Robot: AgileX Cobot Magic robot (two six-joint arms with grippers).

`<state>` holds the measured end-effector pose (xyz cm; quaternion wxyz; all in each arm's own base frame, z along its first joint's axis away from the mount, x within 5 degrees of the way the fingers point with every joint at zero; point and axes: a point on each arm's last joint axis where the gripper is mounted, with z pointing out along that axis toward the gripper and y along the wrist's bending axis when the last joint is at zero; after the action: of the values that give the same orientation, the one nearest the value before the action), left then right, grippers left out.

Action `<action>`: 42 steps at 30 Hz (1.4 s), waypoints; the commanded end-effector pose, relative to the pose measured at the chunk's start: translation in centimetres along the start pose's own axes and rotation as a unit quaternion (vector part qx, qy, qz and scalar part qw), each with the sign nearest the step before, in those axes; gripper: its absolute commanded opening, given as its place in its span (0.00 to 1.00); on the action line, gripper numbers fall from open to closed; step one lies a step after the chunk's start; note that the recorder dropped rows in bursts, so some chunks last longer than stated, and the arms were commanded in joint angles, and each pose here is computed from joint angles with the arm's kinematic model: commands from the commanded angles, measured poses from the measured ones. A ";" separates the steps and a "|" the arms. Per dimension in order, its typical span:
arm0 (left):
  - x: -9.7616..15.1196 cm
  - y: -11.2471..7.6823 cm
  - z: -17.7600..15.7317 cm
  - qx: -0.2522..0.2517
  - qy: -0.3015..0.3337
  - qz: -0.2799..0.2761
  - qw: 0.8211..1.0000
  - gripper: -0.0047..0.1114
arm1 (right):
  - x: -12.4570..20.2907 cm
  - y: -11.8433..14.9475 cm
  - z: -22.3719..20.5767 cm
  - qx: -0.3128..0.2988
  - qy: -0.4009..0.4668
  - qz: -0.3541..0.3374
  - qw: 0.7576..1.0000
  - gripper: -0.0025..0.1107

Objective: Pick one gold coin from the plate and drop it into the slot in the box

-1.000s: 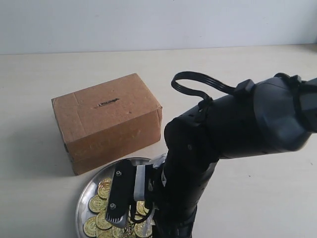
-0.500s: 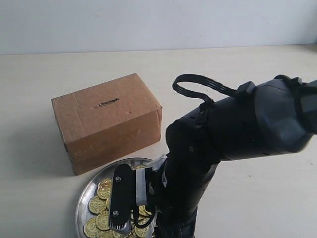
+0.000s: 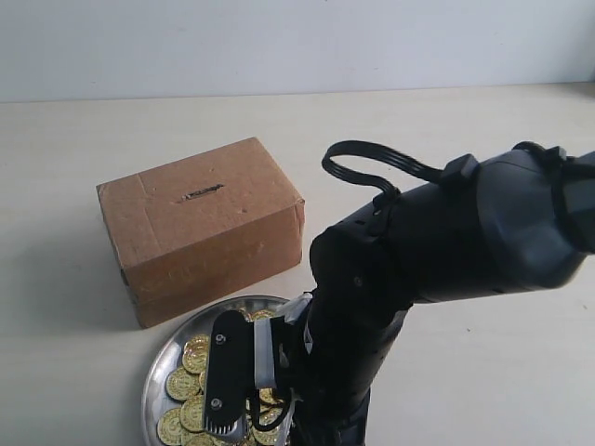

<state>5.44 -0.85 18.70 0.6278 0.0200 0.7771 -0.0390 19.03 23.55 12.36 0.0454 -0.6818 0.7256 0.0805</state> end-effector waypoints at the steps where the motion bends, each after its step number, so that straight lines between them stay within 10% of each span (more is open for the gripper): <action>1: 0.0 0.0 0.0 0.001 -0.002 0.001 1.000 0.04 | 0.2 0.3 0.0 -0.004 0.005 -0.007 1.000 0.44; 16: 0.0 0.0 0.0 0.001 -0.002 0.001 1.000 0.04 | 0.1 0.2 0.0 -0.001 0.003 -0.005 1.000 0.34; 23: 0.0 0.0 0.0 0.001 -0.002 0.001 1.000 0.04 | -0.1 0.2 -0.8 0.009 -0.010 -0.006 1.000 0.52; 42: 0.0 0.0 0.0 0.001 -0.002 0.001 1.000 0.04 | -0.5 0.5 -0.2 0.014 -0.010 0.023 1.000 0.51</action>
<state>5.44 -0.85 18.70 0.6278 0.0200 0.7771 -0.0390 18.50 24.03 12.73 0.0584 -0.6658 0.7393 0.0819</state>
